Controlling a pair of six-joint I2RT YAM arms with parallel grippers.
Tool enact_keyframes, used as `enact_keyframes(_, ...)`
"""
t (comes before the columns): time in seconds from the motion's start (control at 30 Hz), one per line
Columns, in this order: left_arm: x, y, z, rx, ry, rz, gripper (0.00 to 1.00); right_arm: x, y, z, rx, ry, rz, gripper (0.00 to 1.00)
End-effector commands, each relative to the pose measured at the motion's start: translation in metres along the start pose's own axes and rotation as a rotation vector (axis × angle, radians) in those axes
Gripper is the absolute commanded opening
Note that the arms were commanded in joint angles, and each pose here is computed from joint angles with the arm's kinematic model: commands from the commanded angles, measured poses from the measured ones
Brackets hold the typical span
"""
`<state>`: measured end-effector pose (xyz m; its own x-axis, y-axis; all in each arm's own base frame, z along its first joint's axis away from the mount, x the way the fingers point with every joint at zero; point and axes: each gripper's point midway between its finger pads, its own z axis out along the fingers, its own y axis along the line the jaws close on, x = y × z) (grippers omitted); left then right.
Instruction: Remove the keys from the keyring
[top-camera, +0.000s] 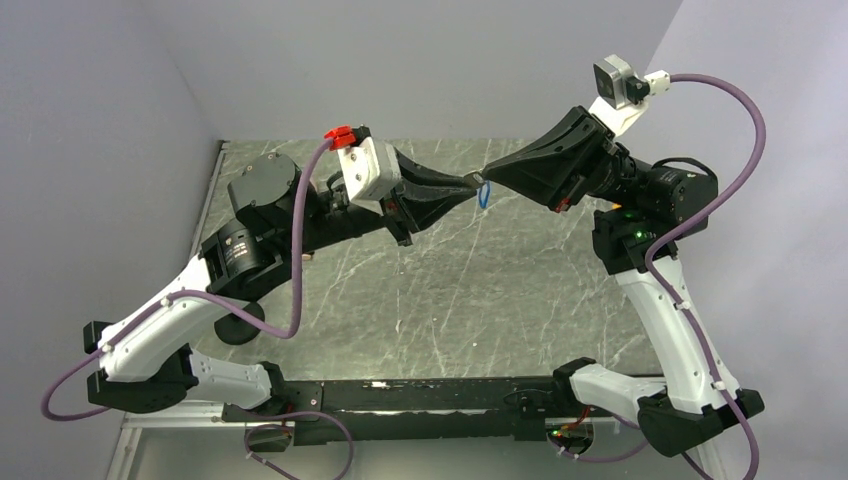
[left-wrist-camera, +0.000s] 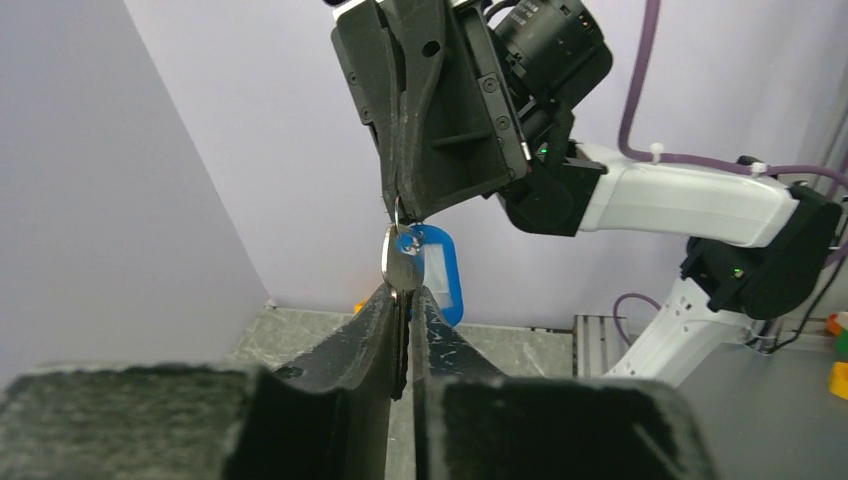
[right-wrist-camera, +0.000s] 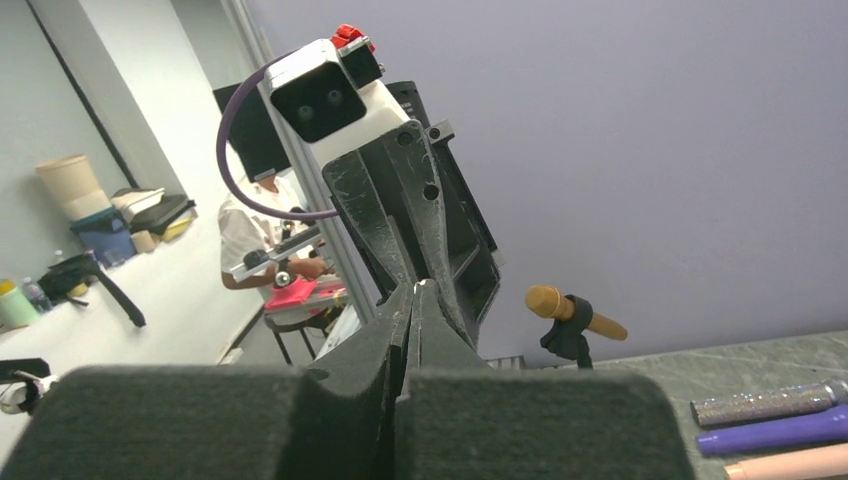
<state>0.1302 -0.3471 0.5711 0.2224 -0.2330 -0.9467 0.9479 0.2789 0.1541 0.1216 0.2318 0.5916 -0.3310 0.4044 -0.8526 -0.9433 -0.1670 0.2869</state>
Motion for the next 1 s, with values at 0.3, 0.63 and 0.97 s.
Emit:
enact_keyframes(0.3, -0.032, -0.005, -0.003, 0.056, -0.077, -0.036, 0.0, 0.01, 0.023, -0.004, -0.125, 0.061, 0.021, 0.0)
enact_keyframes(0.63, -0.037, -0.009, -0.004, 0.087, -0.096, -0.012, 0.0, 0.009, 0.032, -0.008, -0.238, 0.02, 0.118, 0.0)
enact_keyframes(0.97, -0.037, -0.01, -0.003, 0.119, -0.102, 0.082, 0.0, 0.008, 0.037, -0.01, -0.301, 0.019, 0.173, 0.0)
